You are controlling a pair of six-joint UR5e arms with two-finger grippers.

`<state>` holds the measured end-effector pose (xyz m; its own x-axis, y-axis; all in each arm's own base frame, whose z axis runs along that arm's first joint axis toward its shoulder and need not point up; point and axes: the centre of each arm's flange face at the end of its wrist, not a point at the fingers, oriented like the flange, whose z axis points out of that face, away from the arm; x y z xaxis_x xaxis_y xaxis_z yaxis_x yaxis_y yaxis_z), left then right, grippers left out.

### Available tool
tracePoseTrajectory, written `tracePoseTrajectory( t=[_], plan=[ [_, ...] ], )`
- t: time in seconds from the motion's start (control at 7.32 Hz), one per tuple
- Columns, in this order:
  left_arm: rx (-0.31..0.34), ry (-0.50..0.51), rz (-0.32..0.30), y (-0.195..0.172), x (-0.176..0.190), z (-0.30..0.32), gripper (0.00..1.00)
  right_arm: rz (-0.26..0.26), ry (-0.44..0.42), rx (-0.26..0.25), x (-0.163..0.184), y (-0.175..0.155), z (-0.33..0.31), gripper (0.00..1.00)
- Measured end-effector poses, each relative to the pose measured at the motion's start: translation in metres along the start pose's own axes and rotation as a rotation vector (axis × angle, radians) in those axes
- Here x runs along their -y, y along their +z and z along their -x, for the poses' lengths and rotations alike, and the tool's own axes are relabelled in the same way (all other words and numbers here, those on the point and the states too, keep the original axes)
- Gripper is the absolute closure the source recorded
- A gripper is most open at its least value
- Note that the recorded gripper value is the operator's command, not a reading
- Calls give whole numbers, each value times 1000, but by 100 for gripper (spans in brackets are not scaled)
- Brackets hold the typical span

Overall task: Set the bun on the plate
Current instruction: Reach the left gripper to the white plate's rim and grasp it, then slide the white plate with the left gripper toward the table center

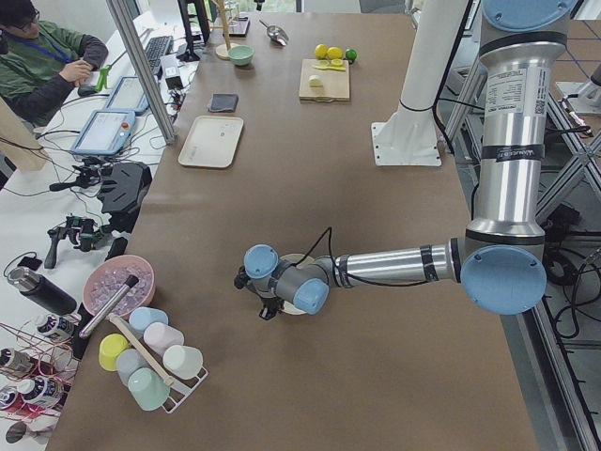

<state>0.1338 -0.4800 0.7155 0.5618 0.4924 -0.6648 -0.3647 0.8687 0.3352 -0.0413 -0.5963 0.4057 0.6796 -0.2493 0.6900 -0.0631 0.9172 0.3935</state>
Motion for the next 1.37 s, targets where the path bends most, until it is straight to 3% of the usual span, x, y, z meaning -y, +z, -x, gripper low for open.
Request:
tracePoseTrajectory(
  t=[0.27, 0.55, 0.96, 1.37],
  plan=[
    [-1, -6, -12, -6, 4, 0, 100, -2, -1, 1, 0, -1, 1, 0],
    [-18, -31, -63, -34, 19, 9, 100, -3, -4, 4, 0, -2, 2, 0],
    [-117, -112, -143, -90, 42, 15, 100, -8, -12, 14, 2, -6, 8, 0],
    [-194, -275, -218, -148, 132, -50, 100, -1, -28, 24, 4, 0, 18, 0]
  ],
)
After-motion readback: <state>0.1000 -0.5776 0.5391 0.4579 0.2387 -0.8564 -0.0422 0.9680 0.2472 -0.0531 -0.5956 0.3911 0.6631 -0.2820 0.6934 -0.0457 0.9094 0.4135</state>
